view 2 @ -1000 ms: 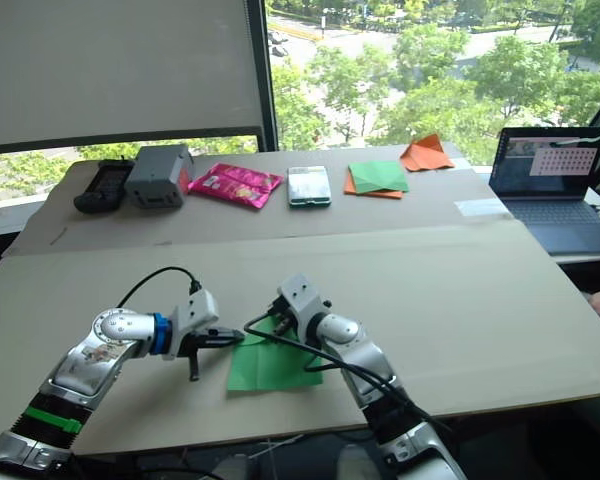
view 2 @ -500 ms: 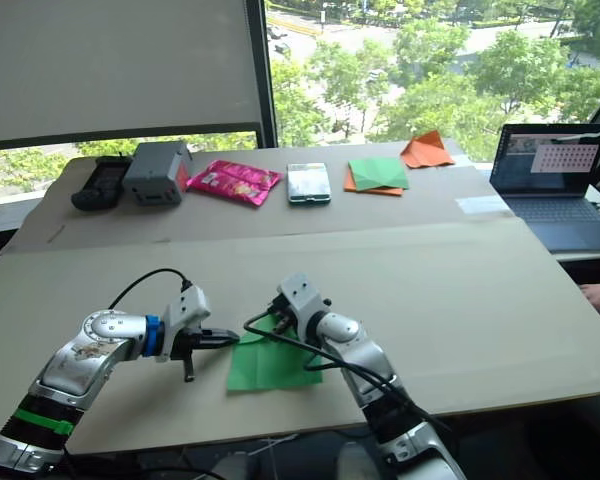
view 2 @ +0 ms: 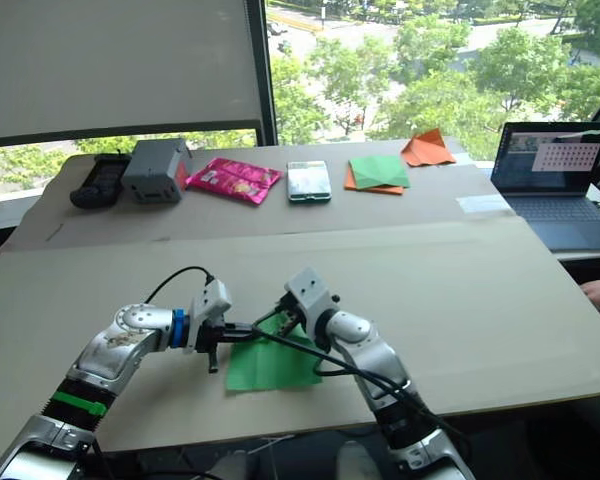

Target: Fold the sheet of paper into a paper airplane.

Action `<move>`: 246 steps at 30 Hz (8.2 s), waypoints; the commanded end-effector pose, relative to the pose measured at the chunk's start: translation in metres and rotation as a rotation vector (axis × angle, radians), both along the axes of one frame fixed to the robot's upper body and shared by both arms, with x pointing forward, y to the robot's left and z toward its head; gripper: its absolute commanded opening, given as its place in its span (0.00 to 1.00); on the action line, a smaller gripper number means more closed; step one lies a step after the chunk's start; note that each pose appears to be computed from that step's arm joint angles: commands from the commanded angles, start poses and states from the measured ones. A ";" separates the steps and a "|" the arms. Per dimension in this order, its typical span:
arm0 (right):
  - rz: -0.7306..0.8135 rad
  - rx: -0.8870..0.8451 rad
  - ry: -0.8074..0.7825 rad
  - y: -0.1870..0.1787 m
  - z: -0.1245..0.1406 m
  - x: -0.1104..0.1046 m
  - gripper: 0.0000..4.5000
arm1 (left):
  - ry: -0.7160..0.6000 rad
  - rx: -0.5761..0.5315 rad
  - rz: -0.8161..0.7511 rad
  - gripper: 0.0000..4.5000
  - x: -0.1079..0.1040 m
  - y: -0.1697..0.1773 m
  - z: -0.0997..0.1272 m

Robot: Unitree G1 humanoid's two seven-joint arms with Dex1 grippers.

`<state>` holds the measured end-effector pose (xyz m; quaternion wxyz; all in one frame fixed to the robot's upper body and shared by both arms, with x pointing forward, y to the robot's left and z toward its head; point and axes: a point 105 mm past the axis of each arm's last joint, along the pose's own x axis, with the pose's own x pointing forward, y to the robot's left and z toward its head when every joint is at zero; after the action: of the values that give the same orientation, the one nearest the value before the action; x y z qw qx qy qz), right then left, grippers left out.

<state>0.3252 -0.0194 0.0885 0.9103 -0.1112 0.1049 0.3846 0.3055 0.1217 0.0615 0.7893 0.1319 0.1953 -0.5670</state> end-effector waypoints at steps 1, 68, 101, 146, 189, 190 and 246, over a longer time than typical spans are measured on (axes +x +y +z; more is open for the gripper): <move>-0.005 0.047 -0.043 -0.015 0.025 -0.010 0.00 | -0.005 0.054 -0.011 0.00 0.002 0.001 -0.013; -0.104 0.055 0.170 -0.089 -0.014 -0.113 0.00 | -0.014 0.112 -0.072 0.00 0.001 -0.008 -0.028; -0.050 0.252 0.184 -0.069 -0.031 -0.114 0.00 | -0.014 0.133 -0.042 0.00 0.001 0.004 -0.023; 0.171 0.209 0.084 0.014 -0.021 -0.037 0.00 | -0.008 0.153 -0.059 0.00 -0.001 0.006 -0.023; 0.124 0.096 0.104 0.004 -0.033 -0.020 0.00 | 0.012 0.159 -0.016 0.00 -0.010 0.019 -0.022; 0.129 0.079 0.106 0.004 -0.036 -0.018 0.00 | 0.010 0.164 -0.020 0.00 -0.011 0.019 -0.022; 0.252 -0.125 0.349 -0.001 -0.084 -0.068 0.00 | -0.017 0.240 -0.056 0.00 -0.017 0.022 -0.031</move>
<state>0.2836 -0.0190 0.0441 0.8501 -0.1154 0.1803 0.4811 0.2951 0.1363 0.0537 0.7647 0.2299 0.2024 -0.5669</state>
